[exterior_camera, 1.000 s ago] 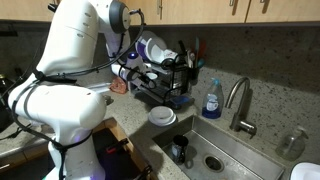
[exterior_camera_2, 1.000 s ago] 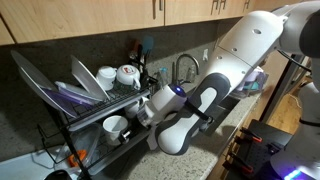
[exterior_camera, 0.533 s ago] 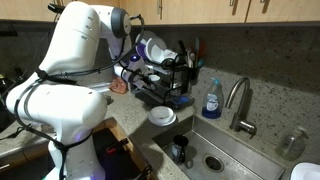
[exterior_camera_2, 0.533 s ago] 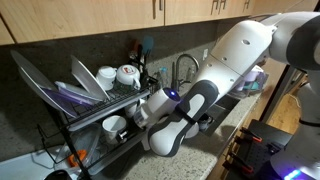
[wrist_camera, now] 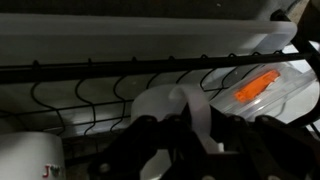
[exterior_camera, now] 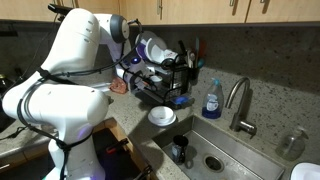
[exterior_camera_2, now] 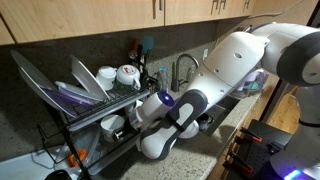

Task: Pick up the white mug and put it on the bottom shelf of the dishrack

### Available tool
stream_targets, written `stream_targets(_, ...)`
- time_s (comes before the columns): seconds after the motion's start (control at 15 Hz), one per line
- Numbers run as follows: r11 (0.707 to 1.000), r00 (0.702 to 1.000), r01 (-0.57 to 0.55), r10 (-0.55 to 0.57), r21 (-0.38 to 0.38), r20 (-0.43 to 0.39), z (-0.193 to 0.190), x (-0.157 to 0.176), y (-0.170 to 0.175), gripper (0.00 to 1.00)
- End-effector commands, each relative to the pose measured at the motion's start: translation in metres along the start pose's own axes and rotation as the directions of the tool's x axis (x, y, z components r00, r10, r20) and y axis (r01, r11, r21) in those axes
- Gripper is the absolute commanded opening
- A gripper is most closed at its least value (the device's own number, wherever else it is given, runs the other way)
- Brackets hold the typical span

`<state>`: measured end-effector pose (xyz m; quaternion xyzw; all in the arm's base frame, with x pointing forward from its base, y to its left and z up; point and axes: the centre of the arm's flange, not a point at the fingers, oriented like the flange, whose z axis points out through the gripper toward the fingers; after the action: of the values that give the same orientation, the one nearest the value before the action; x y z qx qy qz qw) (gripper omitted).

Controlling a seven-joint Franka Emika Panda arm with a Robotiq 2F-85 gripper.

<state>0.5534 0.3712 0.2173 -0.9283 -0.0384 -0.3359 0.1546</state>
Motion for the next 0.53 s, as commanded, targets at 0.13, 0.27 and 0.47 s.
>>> stream_targets(0.13,0.998,0.998,-0.053,0.052,-0.032,-0.035,0.018,0.022,-0.013,0.03)
stream_targets(0.27,0.998,0.998,-0.056,0.055,-0.042,-0.033,0.025,0.024,-0.013,0.03)
stream_targets(0.47,0.997,0.998,-0.065,0.064,-0.051,-0.022,0.035,0.028,-0.014,0.03)
